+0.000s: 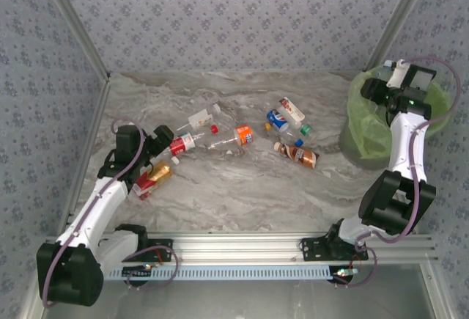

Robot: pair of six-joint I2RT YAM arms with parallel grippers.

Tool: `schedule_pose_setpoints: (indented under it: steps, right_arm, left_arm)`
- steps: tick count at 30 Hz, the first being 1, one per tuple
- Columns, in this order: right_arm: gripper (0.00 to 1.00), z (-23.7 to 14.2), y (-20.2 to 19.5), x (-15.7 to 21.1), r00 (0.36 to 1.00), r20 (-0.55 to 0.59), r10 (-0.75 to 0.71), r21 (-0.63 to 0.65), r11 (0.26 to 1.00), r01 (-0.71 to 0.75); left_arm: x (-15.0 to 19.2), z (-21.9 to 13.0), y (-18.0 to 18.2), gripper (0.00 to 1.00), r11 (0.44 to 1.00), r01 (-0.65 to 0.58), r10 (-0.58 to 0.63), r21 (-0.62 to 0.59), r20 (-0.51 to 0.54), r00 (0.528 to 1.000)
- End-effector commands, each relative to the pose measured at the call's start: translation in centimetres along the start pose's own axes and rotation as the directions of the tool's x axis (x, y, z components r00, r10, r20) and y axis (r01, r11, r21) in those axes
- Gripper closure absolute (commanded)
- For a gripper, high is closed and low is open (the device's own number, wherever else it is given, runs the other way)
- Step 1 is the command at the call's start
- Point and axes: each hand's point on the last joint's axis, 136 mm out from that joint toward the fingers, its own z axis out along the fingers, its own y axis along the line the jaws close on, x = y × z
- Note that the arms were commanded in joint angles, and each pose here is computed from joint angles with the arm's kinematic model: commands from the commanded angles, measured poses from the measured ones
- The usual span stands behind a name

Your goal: Put the plastic bottles in the bin

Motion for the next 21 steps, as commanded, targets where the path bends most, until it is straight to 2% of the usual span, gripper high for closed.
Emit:
schedule_pose_setpoints:
  steps: [1,11,17,21]
  right_arm:
    - [0.32,-0.9,-1.1,-1.2,1.000,0.024,0.002,0.083,0.997,-0.004]
    - [0.25,-3.1,-1.2,-2.7,0.995,0.091,0.027,0.143,0.989,-0.040]
    - [0.18,-6.2,0.8,-4.5,0.985,0.170,0.019,0.157,0.987,-0.046]
    - [0.15,-8.0,3.2,-5.4,0.977,0.215,0.005,0.118,0.992,-0.031]
  left_arm:
    - [-0.1,-0.3,-0.1,0.01,1.000,-0.014,0.014,0.005,0.014,1.000]
    - [0.0,-0.4,0.2,0.01,1.000,-0.010,0.010,-0.013,0.006,1.000]
    - [-0.1,-0.7,0.9,0.01,0.996,-0.040,0.039,-0.078,-0.013,0.999]
    - [-0.2,-1.1,1.5,0.01,0.990,-0.067,0.063,-0.126,-0.030,0.998]
